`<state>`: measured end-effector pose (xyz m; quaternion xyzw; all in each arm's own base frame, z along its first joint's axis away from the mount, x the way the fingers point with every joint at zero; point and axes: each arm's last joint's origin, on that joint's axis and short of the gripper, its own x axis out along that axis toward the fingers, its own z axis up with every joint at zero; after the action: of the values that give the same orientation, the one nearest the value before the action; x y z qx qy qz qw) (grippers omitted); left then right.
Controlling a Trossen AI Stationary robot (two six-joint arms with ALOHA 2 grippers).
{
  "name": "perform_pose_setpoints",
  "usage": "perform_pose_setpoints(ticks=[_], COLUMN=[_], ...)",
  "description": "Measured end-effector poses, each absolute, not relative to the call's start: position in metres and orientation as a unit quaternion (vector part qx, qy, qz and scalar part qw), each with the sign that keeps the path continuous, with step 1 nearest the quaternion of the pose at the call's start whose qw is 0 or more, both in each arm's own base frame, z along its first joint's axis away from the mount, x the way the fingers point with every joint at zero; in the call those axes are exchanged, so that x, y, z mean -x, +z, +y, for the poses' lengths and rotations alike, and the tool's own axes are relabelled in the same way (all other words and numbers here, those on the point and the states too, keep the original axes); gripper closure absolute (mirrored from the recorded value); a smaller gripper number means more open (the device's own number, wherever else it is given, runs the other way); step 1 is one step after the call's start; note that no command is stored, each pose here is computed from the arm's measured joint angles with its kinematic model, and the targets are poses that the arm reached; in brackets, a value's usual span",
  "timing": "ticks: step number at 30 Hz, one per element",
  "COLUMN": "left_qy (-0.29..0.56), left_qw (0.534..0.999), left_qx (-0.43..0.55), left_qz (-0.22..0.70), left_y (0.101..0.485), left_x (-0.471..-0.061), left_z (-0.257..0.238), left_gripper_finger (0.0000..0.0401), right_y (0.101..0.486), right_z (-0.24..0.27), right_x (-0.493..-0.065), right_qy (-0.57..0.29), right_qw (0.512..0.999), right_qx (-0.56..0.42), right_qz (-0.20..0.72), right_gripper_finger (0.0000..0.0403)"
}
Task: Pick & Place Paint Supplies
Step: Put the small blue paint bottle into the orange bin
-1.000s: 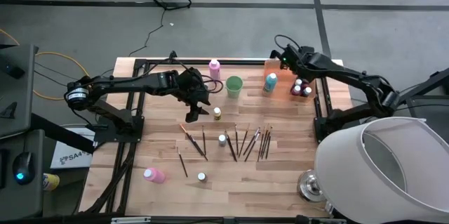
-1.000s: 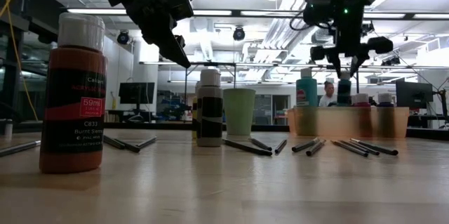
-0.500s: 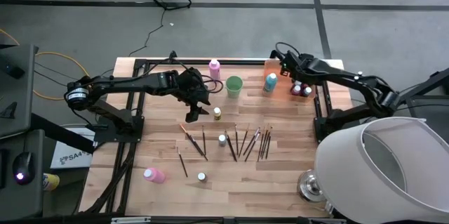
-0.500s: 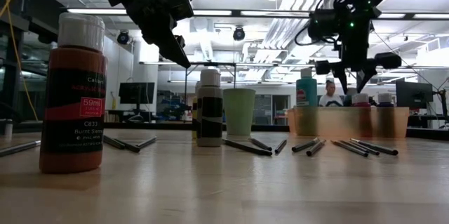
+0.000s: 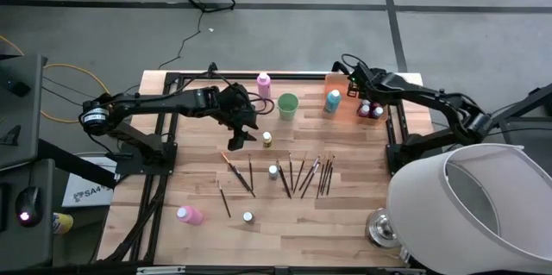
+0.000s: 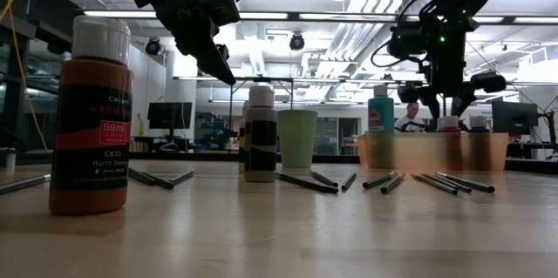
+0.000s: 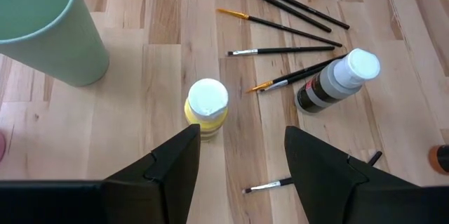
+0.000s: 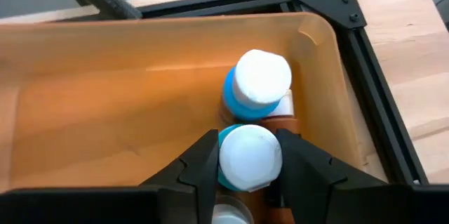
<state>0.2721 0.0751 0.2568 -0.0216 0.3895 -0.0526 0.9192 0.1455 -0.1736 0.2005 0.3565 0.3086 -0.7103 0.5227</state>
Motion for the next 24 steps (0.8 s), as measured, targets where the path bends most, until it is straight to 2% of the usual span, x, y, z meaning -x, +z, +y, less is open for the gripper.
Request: perform_pose_setpoints(ticks=[14, 24], left_qy=[-0.052, -0.053], left_qw=[0.919, 0.919], left_qx=[0.022, 0.022], left_qz=[0.39, 0.389], left_y=[0.2567, 0.2567], left_x=[-0.2722, -0.2722], left_z=[0.0752, 0.0751], left_gripper_finger=[0.0196, 0.0196], right_y=[0.1998, 0.1997], right_z=[-0.1723, -0.172], right_x=[-0.145, -0.1457], right_qy=[-0.697, -0.691], right_qw=[0.529, 0.531], right_qx=[-0.352, -0.362], right_qz=[0.332, 0.332], right_gripper_finger=[0.0275, 0.0234])
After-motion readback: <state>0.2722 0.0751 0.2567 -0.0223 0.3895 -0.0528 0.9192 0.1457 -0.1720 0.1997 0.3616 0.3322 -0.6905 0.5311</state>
